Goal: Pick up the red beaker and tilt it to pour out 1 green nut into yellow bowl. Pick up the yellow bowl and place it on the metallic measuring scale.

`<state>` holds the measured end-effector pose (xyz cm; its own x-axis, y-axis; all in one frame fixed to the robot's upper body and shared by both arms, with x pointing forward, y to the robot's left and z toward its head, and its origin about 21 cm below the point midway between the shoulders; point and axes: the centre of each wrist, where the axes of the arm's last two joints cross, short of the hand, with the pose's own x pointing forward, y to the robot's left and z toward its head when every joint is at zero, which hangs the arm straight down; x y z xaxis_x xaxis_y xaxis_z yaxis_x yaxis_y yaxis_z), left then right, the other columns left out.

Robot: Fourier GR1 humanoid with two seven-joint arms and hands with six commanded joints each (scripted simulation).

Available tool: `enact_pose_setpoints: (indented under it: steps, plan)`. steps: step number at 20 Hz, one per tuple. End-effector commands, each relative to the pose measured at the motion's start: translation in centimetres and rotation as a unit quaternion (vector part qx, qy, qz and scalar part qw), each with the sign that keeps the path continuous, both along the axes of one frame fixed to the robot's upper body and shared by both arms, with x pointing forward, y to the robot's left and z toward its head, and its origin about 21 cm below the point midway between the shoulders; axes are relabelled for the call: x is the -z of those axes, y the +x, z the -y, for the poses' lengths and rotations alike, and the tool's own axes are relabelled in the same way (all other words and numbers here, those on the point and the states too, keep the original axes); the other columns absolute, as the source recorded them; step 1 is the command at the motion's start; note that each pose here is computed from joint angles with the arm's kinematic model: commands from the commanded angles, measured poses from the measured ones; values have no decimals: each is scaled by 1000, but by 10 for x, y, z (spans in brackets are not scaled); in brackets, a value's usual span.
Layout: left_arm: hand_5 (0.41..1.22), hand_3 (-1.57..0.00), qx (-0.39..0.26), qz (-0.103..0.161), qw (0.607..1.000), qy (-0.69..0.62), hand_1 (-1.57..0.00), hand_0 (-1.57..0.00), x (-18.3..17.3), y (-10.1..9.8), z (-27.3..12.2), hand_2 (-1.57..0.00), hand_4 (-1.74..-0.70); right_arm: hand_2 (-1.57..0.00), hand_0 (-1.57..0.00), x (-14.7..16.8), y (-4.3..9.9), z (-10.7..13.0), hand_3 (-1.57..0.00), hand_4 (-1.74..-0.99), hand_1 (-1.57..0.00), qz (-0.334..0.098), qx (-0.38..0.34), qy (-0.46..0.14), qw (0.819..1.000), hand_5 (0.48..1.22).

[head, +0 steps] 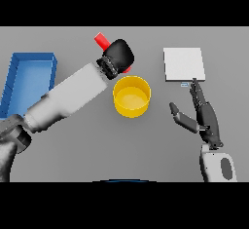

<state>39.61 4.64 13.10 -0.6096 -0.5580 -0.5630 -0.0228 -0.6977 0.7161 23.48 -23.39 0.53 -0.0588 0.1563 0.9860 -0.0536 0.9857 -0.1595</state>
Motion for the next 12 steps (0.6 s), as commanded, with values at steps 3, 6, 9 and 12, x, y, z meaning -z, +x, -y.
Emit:
enact_pose_setpoints:
  steps: [3,6,9,12]
  plan:
    - [1221,-1531,22,21,999,44,-1571,-1571,6,-2,8,-1571,-1737,1,1,-1,2,-1,1,-1290,1,-3,4,4,1000,604]
    - [1221,-1551,46,34,993,108,-1571,-1571,11,-6,19,-1571,-1739,1,1,2,2,-2,1,-1285,1,-5,3,3,1000,605]
    - [1221,-1561,58,45,987,141,-1571,-1571,10,-8,28,-1571,-1740,1,1,2,-1,0,1,-1289,1,0,6,-4,1000,604]
    - [1221,-1566,63,48,983,165,-1571,-1571,9,-8,34,-1571,-1740,1,1,1,-1,-1,1,-1282,1,3,4,-11,1000,603]
